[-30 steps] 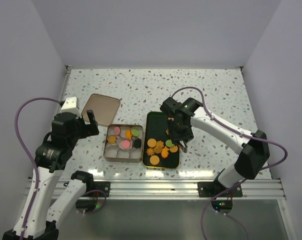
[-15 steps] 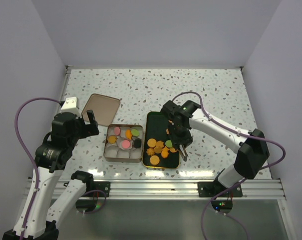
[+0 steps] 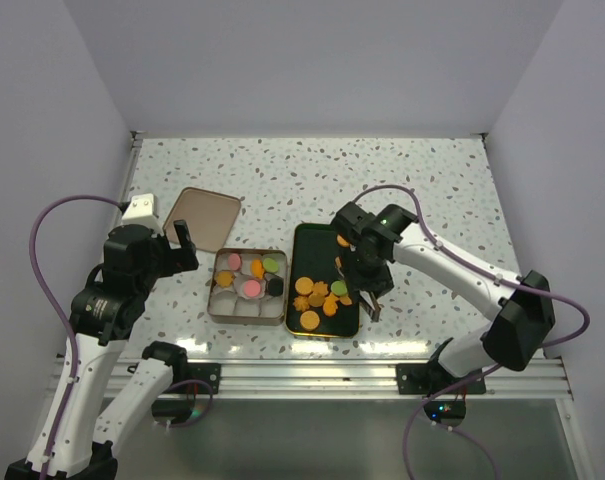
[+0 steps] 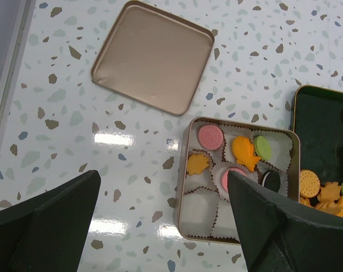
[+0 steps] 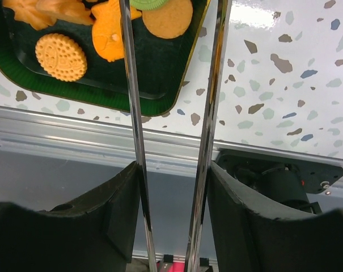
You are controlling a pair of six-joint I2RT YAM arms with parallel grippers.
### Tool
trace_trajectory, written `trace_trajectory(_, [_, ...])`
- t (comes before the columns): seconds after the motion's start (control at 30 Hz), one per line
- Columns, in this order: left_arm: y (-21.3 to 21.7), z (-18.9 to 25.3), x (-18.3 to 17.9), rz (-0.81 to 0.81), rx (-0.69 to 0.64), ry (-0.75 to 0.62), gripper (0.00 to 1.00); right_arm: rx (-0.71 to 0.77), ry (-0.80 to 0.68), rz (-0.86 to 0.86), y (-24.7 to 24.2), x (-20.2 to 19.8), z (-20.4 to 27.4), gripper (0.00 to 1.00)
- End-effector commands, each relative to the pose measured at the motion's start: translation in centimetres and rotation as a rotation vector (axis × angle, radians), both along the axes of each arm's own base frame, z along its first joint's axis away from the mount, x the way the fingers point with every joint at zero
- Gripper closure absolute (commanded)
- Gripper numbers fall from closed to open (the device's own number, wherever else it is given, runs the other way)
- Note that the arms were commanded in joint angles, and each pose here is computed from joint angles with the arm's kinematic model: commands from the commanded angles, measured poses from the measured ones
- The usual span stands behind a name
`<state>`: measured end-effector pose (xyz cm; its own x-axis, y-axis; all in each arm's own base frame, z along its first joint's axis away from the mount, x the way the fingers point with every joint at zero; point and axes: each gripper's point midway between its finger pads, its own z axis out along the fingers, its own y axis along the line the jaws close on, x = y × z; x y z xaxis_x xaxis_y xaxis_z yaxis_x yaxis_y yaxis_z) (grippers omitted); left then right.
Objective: Pack the cookies
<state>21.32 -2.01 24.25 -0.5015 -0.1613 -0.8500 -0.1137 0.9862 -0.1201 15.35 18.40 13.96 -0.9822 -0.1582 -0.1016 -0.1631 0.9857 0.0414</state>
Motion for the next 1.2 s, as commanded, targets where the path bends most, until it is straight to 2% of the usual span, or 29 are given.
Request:
trace_trajectory(0.0, [-0.3, 1.0, 0.6, -0.016, -0.002, -0.050, 0.00, 0.023, 0.013, -0.018, -0.4, -1.0, 0.5, 0.50])
trace_trajectory(0.37, [-0.3, 1.0, 0.6, -0.018, -0.003, -0.050, 0.00, 0.040, 0.026, -0.026, 0.0, -1.2, -0.1, 0.54])
trace_trajectory(0.5, [-0.4, 0.9, 0.6, -0.018, -0.002, -0.049, 0.00, 0.040, 0.016, -0.021, 0.4, -0.6, 0.1, 0.60])
trace_trajectory(0.8, [-0.4, 0.9, 0.7, -0.019, -0.001, -0.049, 0.00, 0.059, -0.097, -0.012, 2.2, 2.0, 5.3, 0.65])
trace_trajectory(0.97, [-0.4, 0.8, 0.7, -0.022, 0.000, -0.044, 0.00, 0.175, -0.180, 0.044, 6.9, 2.4, 10.3, 0.66])
trace_trajectory(1.1, [-0.4, 0.8, 0.7, -0.022, 0.000, -0.044, 0.00, 0.359, -0.160, 0.196, 14.2, -0.8, 12.6, 0.65])
trace_trajectory(1.17, [-0.4, 0.8, 0.7, -0.021, 0.000, -0.045, 0.00, 0.414, -0.113, 0.260, 17.4, -3.1, 12.1, 0.65])
